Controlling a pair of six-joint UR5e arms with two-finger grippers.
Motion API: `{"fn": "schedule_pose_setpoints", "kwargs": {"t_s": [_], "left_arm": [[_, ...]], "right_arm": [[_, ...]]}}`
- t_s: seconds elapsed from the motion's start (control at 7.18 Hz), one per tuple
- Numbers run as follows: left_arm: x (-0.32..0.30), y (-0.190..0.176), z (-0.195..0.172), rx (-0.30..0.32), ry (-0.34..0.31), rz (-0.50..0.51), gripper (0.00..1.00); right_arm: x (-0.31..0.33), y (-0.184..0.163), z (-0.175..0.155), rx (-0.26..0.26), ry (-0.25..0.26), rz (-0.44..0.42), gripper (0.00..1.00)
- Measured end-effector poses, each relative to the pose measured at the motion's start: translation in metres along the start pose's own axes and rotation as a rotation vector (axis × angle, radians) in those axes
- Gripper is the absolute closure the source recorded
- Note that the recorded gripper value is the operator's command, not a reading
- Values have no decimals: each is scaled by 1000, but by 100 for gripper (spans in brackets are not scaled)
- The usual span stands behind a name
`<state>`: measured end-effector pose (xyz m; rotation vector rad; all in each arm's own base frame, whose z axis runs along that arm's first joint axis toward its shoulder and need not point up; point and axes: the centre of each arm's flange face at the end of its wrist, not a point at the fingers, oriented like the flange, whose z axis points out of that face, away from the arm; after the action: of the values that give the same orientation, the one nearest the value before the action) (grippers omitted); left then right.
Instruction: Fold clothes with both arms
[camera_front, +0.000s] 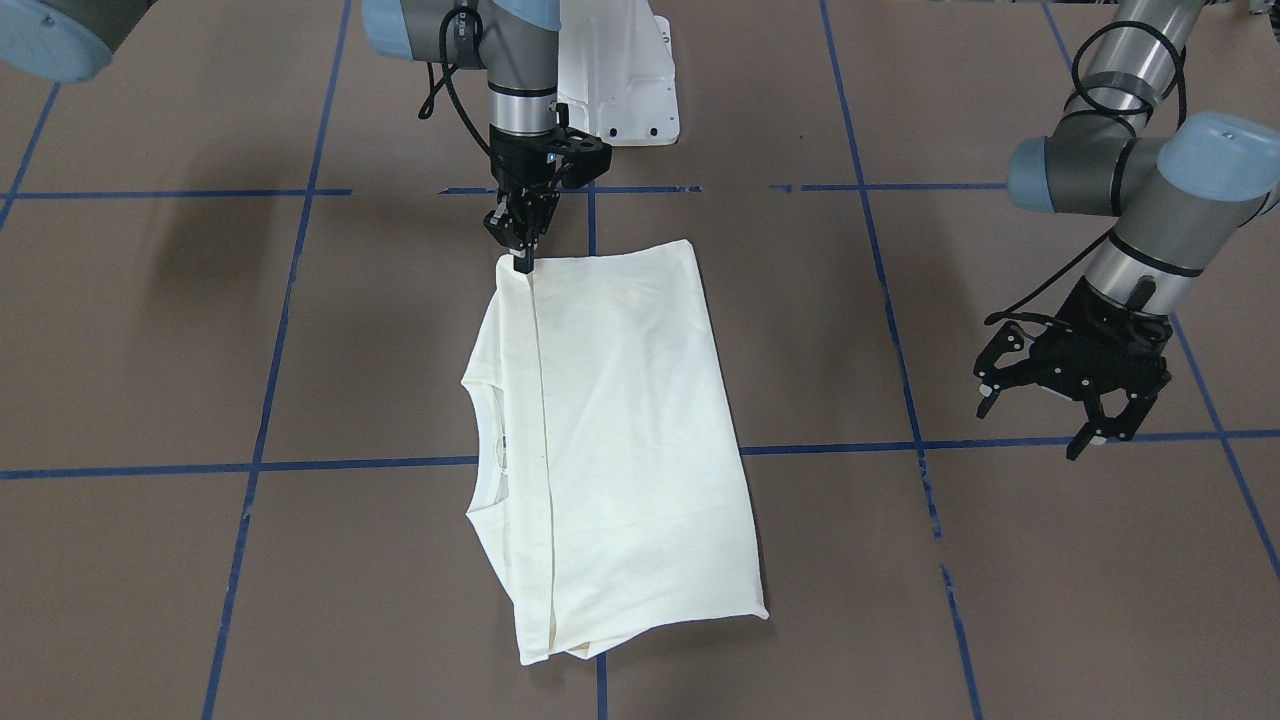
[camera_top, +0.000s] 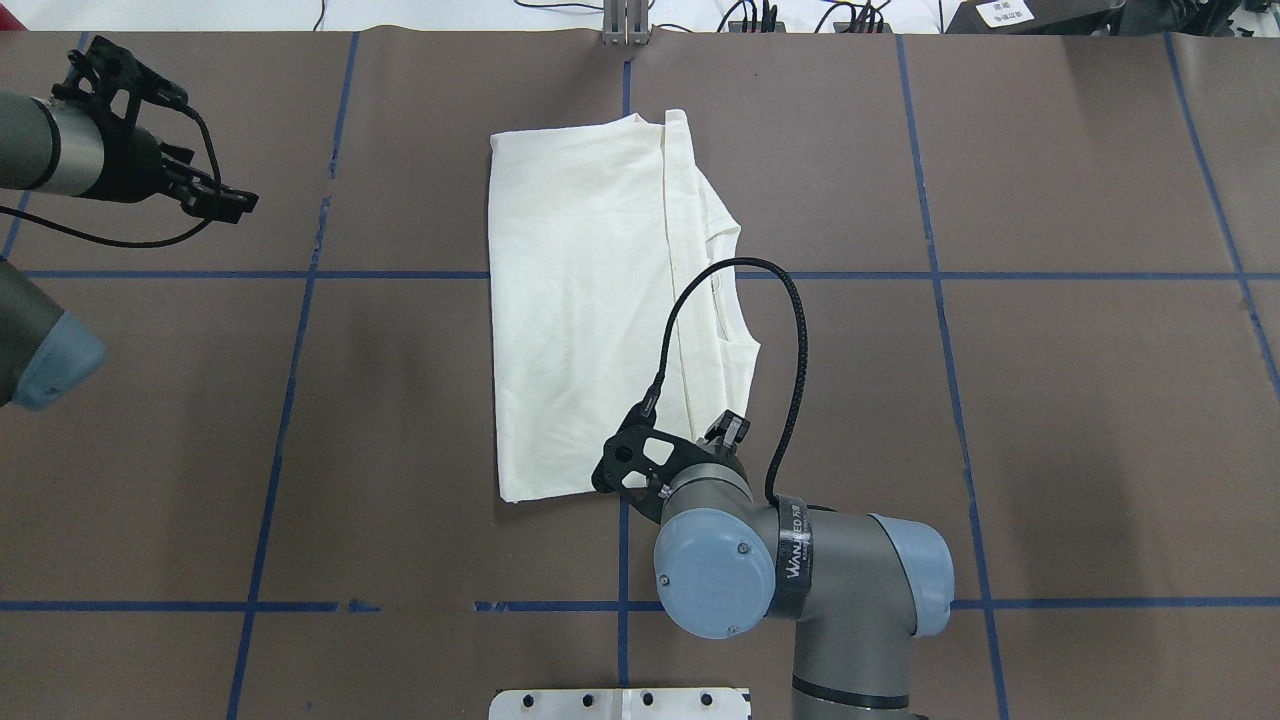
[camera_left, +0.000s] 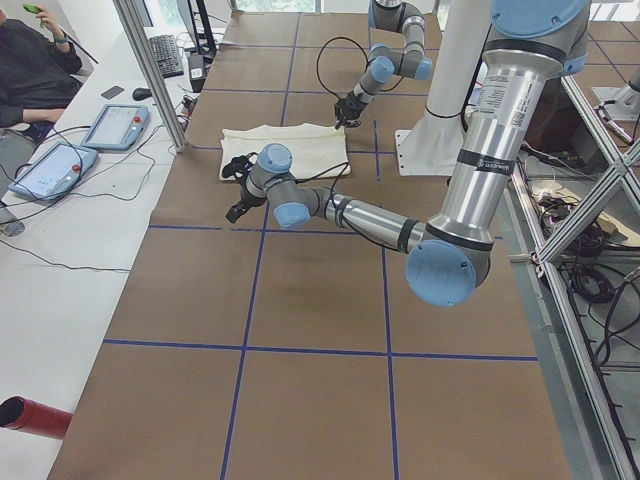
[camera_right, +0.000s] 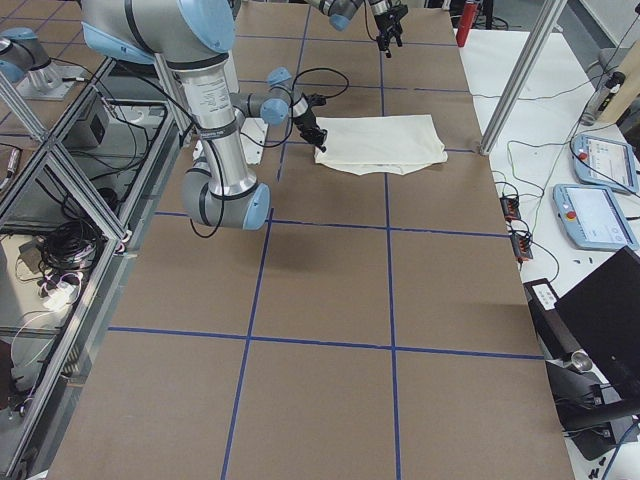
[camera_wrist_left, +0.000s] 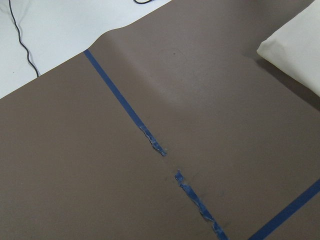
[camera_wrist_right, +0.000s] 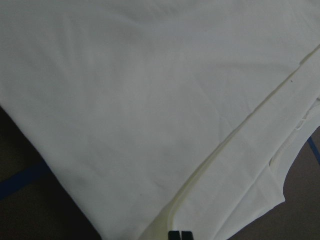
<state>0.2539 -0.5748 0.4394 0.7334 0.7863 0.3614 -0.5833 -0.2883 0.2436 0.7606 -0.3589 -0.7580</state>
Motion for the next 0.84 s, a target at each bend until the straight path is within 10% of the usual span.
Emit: {"fn": "schedule_pose_setpoints", "kwargs": {"t_s": [0.56, 0.84], "left_arm": [[1, -1, 0, 2, 1, -18, 0], [1, -1, 0, 2, 1, -17, 0]], "right_arm": [[19, 53, 2, -27, 5, 167, 100], [9, 62, 5, -40, -1, 234, 1]]}}
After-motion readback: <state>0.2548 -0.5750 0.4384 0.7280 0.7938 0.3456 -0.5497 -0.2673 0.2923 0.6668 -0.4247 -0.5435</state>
